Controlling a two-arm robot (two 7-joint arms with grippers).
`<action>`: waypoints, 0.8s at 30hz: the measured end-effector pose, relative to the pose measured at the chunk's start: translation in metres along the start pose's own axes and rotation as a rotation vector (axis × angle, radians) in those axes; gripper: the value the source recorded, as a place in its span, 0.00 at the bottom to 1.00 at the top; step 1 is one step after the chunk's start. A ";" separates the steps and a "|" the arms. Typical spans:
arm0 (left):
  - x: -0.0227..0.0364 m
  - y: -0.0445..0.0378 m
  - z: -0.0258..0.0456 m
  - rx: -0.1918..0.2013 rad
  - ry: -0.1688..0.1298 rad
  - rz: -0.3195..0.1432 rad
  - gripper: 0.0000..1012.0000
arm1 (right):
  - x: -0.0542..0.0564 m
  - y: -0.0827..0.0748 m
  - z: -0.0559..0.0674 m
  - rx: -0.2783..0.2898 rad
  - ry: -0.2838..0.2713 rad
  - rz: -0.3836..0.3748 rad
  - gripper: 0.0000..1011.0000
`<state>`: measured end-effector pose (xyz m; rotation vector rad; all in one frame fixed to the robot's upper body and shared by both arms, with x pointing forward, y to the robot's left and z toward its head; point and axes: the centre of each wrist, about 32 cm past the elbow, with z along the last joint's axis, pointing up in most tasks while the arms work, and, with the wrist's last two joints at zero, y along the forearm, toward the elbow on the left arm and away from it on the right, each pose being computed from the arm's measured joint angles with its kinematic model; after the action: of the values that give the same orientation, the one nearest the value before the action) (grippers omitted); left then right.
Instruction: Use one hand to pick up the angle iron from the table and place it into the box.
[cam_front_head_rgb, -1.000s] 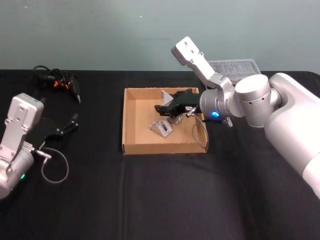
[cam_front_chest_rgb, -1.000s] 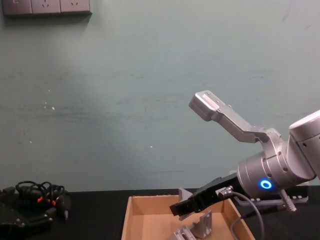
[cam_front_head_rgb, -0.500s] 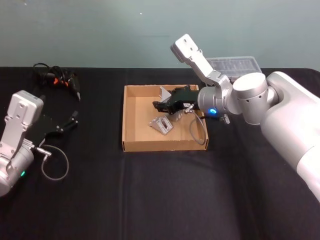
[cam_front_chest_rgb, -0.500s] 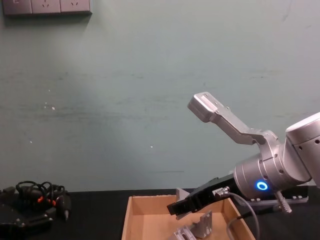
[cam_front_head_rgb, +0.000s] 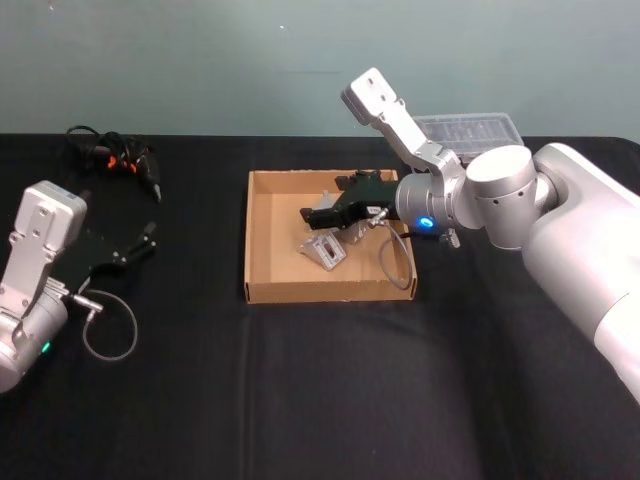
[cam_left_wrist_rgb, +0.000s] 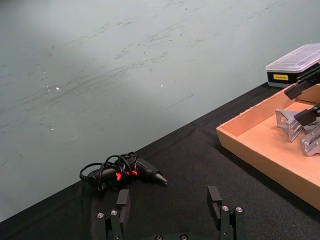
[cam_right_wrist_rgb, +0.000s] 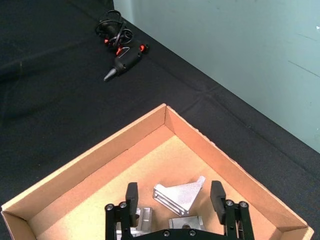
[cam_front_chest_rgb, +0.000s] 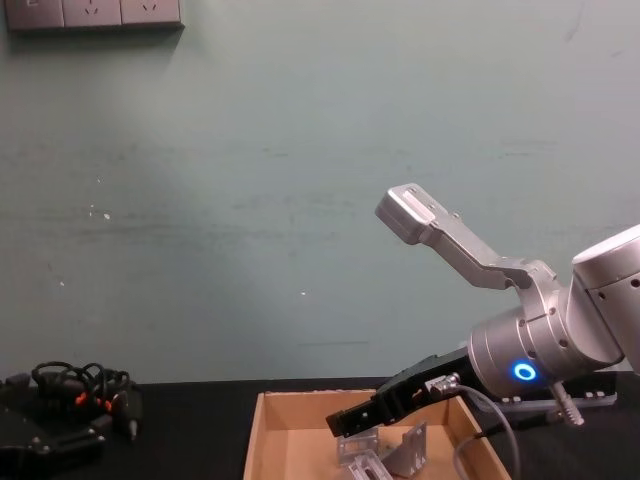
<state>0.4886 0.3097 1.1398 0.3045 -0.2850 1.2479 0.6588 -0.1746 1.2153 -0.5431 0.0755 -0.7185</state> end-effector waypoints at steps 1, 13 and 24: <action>0.0000 0.0000 0.0000 0.000 0.000 0.000 1.00 | 0.000 0.000 0.000 0.000 0.000 0.000 0.92; 0.0000 0.0000 0.0000 0.000 0.000 0.000 1.00 | 0.000 -0.001 0.000 0.001 0.001 -0.001 0.99; 0.0000 0.0000 0.0000 0.000 0.000 0.000 1.00 | -0.008 -0.027 -0.003 0.064 -0.024 -0.029 0.99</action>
<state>0.4886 0.3097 1.1398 0.3045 -0.2851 1.2480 0.6355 -0.1870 1.2251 -0.4923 0.0225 -0.7398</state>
